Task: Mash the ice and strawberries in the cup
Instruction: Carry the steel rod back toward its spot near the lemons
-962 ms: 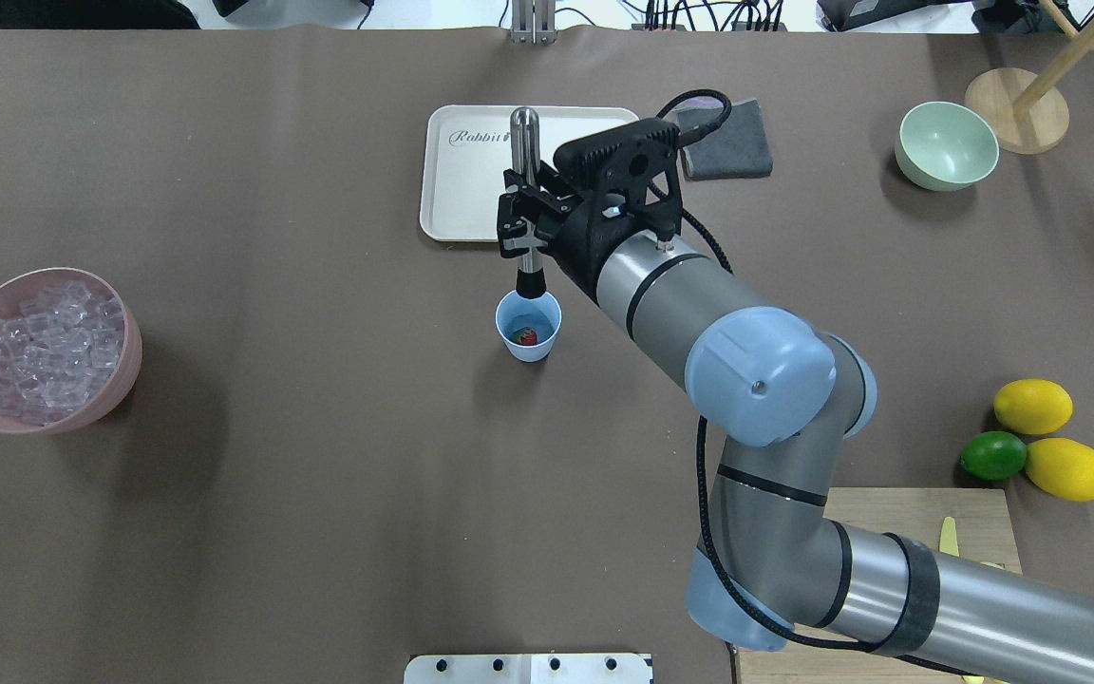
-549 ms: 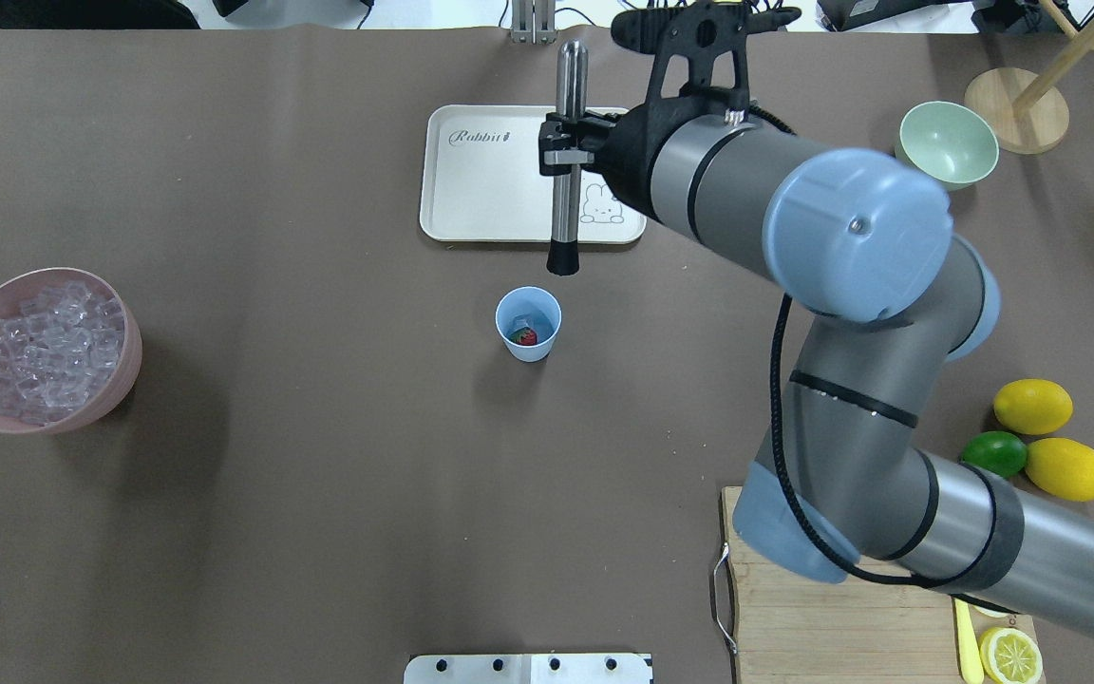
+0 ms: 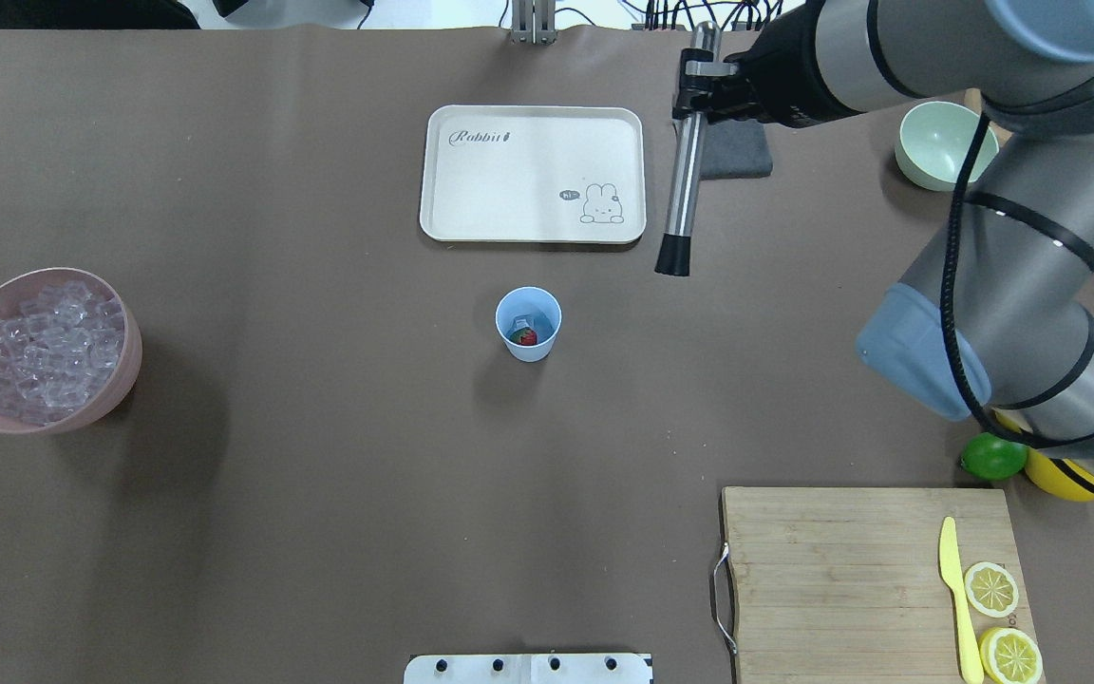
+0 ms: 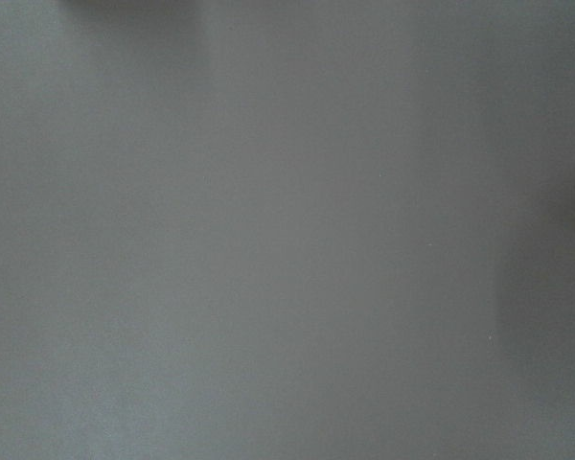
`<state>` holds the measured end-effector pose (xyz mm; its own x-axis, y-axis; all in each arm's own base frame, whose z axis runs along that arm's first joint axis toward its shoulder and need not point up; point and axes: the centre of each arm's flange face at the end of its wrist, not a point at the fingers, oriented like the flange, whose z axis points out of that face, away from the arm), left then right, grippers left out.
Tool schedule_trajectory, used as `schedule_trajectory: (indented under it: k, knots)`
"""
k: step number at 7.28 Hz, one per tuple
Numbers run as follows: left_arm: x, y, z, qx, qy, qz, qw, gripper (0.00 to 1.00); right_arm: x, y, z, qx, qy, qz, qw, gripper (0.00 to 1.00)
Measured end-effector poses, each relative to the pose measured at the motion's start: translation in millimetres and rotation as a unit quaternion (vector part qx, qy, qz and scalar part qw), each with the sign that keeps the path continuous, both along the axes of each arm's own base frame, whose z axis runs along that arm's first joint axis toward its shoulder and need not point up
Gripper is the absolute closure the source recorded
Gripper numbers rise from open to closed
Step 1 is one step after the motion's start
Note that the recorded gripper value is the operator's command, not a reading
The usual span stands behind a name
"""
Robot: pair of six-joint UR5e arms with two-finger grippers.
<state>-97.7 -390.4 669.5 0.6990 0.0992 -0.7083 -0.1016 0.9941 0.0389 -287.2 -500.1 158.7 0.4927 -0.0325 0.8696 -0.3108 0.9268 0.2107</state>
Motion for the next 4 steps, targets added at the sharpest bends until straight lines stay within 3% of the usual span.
schedule_trajectory:
  k: [2,4]
  knots:
    - [0.7,5.8,3.5,0.019,-0.002,0.0,0.9998,0.0,4.7,-7.8,82.9,-0.068,0.084,-0.073,0.9915,1.0]
    - [0.7,8.8,4.6,0.029,-0.003,0.0,0.9996,0.0,-3.8,-20.7,153.1,-0.113,0.144,-0.141,0.9728,1.0]
